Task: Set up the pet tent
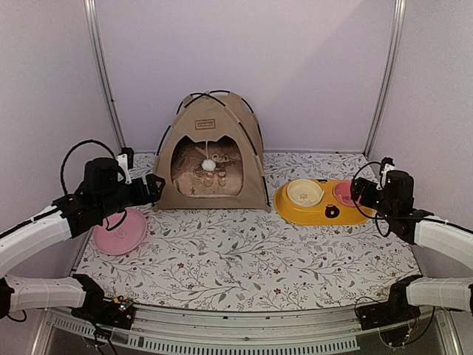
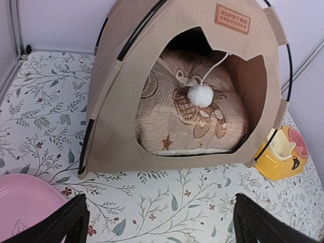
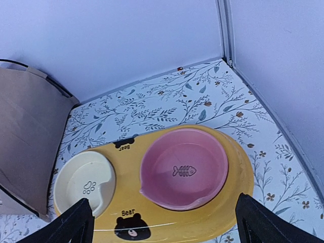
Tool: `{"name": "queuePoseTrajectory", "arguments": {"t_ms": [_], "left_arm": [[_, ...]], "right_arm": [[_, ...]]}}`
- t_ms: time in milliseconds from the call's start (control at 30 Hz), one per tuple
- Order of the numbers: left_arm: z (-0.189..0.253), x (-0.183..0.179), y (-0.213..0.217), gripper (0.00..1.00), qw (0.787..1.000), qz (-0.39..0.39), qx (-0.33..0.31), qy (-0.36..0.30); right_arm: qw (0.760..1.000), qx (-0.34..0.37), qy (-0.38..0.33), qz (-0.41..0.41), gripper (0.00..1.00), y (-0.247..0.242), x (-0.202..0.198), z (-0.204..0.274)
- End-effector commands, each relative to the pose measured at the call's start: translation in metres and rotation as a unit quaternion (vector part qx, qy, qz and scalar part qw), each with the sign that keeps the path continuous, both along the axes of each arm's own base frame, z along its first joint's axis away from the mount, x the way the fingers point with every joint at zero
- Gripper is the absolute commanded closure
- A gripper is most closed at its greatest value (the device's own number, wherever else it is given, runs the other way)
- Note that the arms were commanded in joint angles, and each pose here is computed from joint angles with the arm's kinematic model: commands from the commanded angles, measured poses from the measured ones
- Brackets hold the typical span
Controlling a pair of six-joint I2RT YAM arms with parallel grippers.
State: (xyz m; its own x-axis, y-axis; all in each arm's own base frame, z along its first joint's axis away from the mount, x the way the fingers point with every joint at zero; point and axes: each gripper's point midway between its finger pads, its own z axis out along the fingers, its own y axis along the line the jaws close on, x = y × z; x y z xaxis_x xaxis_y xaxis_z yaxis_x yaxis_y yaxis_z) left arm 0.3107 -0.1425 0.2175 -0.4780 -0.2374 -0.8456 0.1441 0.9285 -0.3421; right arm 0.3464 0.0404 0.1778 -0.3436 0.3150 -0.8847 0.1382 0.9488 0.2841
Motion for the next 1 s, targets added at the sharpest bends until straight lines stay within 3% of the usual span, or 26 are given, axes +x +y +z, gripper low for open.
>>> {"name": "queuePoseTrajectory", "arguments": {"t_ms": [0,200,433,700,800,867,967], "left_arm": [[-0.017,0.002,0.023,0.0,0.999,0.024,0.027,0.018],[-0.034,0.006,0.054,0.0,0.995,0.079,0.039,0.036],[-0.048,0.012,0.072,0.01,0.993,0.092,0.064,0.04],[-0.041,0.019,0.076,0.0,0.991,0.067,0.114,-0.032],[-0.042,0.019,0.077,0.0,0.988,0.06,0.132,-0.055],[-0.042,0.019,0.079,0.0,0.986,0.057,0.144,-0.064],[-0.044,0.02,0.084,0.01,0.981,0.057,0.168,-0.071]], "right_arm": [[0.993,-0.068,-0.07,-0.068,0.01,-0.045,0.008,0.007],[0.987,-0.084,-0.108,-0.078,0.01,-0.072,0.022,-0.002],[0.98,-0.098,-0.158,-0.069,0.01,-0.075,0.021,-0.007],[0.973,-0.134,-0.185,-0.026,0.01,-0.063,0.018,-0.009],[0.959,-0.141,-0.241,-0.043,0.01,-0.066,0.003,-0.001],[0.969,-0.136,-0.204,-0.031,0.01,-0.063,0.012,-0.013],[0.968,-0.142,-0.207,-0.018,0.01,-0.059,0.018,-0.012]]}}
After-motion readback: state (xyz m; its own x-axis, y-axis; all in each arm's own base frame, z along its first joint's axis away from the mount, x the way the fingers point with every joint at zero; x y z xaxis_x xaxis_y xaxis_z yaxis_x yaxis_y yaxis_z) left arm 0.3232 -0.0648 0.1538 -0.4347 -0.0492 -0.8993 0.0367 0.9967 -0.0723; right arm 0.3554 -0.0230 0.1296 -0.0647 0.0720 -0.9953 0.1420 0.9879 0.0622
